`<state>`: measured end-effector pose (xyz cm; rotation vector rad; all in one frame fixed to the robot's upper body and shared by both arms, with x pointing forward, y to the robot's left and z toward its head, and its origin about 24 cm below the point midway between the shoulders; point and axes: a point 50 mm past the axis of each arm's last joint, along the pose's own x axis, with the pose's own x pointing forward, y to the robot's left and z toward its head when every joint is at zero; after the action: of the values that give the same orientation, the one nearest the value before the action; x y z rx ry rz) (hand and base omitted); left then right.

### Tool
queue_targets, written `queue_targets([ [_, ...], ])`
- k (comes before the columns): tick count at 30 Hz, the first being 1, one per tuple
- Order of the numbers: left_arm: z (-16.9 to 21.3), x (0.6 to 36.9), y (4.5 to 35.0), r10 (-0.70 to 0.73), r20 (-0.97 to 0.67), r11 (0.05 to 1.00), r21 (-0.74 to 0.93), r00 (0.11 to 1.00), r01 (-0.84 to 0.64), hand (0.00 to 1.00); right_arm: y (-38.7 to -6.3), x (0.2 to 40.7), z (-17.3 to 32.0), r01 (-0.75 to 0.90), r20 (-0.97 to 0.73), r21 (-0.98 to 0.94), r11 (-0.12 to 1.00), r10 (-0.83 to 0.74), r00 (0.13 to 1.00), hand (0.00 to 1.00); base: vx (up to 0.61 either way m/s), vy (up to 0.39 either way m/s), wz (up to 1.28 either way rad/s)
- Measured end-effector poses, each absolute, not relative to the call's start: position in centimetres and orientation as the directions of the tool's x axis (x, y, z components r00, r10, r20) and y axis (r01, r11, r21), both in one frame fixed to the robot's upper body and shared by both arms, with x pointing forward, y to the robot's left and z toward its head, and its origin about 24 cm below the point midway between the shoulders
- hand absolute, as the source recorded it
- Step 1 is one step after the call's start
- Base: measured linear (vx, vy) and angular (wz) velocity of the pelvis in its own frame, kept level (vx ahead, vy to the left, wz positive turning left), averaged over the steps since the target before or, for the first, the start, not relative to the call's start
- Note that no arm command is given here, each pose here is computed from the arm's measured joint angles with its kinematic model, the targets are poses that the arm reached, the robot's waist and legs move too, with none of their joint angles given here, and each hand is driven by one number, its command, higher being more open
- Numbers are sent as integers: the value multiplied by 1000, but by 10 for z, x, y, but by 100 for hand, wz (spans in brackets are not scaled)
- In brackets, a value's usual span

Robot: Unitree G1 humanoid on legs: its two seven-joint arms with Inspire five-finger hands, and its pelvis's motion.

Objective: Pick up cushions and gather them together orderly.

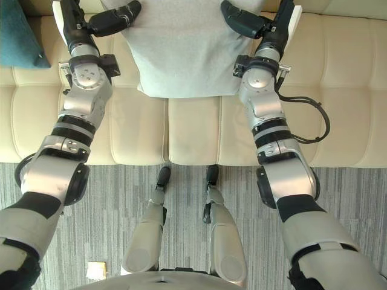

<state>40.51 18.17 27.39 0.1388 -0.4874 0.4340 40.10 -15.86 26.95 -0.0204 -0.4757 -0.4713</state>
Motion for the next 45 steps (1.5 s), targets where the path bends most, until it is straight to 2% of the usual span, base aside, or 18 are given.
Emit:
queue_targets([
  [8,273,406,199,385,408,921,-109,828,-375,100,-170,407,266,376,359,162,912,-410,839,100,0,0,0],
  [12,273,403,219,388,382,919,-222,839,-324,100,-191,406,268,385,318,242,891,-447,836,100,0,0,0],
  [17,266,394,247,450,355,870,-382,819,-312,100,-234,399,258,447,251,357,820,-545,800,100,14,-11,1],
  [21,255,389,255,467,349,858,-402,812,-321,100,-254,389,244,478,210,448,755,-609,765,100,19,-24,1],
  [25,235,376,256,456,361,860,-412,813,-300,100,-261,371,231,444,246,543,713,-640,728,100,21,-25,-2],
  [27,216,371,251,448,338,859,-420,828,-293,100,-265,361,216,448,250,547,707,-649,718,100,24,-16,-1],
  [30,155,354,236,437,239,855,-410,867,-318,100,-264,334,165,464,226,516,720,-637,737,100,34,-19,-14],
  [34,33,305,199,375,-103,854,-347,921,-387,100,-245,277,44,576,-61,377,726,-601,797,100,60,-12,-25],
  [36,3,285,187,320,-198,886,-284,926,-367,100,-238,254,9,609,-180,304,732,-584,791,100,75,15,-15],
  [39,-56,242,173,241,-417,922,-182,876,-340,100,-225,204,-55,647,-416,155,746,-545,728,100,102,25,-7],
  [41,-89,208,174,233,-545,930,-117,805,-348,100,-215,169,-88,623,-541,42,781,-506,672,100,119,38,-6],
  [45,-121,160,183,265,-683,915,-45,680,-402,100,-201,129,-121,554,-677,-67,830,-446,586,100,58,46,-12],
])
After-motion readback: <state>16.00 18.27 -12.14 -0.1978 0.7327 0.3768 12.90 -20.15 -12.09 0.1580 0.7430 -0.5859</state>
